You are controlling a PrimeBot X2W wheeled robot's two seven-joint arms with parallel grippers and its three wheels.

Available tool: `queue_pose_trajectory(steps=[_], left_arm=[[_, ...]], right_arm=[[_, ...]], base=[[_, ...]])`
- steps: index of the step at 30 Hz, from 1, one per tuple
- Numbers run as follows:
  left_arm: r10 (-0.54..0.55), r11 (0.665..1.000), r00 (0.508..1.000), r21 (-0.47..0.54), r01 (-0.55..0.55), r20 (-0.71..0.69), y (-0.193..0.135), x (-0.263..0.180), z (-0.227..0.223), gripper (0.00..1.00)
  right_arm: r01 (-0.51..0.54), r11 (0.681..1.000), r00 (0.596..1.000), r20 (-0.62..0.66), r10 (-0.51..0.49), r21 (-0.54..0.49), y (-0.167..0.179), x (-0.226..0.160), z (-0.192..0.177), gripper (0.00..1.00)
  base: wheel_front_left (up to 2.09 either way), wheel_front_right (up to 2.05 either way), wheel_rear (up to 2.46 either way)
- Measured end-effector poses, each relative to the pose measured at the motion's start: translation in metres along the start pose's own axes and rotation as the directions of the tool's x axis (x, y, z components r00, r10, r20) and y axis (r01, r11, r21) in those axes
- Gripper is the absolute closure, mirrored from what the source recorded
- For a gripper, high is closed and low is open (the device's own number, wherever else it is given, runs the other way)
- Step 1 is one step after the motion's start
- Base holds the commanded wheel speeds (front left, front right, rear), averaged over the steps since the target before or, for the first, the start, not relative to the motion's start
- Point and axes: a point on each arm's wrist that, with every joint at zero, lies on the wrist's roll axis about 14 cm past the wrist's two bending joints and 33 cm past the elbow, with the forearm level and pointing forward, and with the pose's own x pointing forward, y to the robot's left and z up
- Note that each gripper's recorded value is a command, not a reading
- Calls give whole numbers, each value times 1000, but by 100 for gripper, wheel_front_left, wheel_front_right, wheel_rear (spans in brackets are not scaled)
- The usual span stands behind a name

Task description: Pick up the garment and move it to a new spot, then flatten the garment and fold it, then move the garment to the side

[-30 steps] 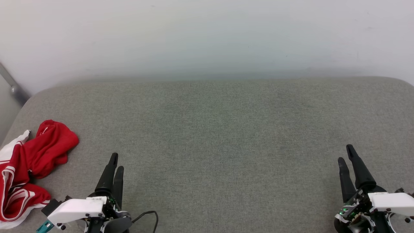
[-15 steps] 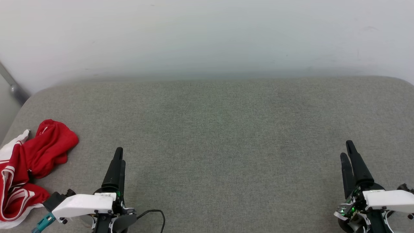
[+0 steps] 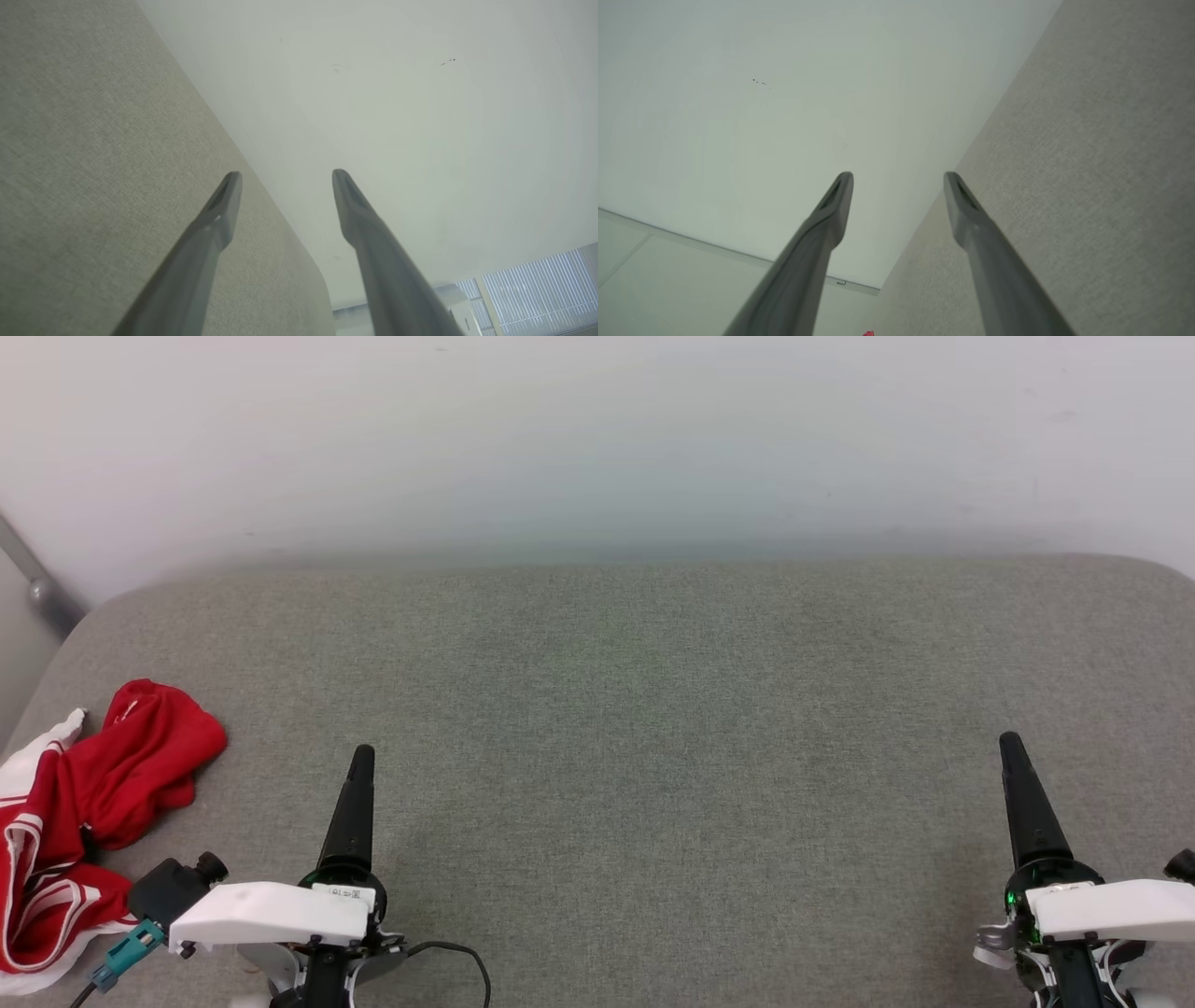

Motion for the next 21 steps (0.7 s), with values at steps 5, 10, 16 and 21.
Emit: queue_pose_trajectory(steps=[5,10,16,21], left_arm=[[-12,997,1000,72,12,9,-3,0,1,0],[-28,986,1000,166,26,9,-7,0,1,0],[-43,956,999,290,41,1,-10,-1,-2,0],[-46,919,999,391,46,-9,-11,-1,-5,0]], right_arm=[[-19,996,1000,7,20,-83,6,1,1,0],[-34,983,999,11,37,-181,10,0,1,0],[-39,952,999,10,44,-303,10,-1,1,0],[-44,909,999,7,52,-415,11,-2,1,0]], base=[[0,0,0],[0,0,0],[0,0,0],[0,0,0]])
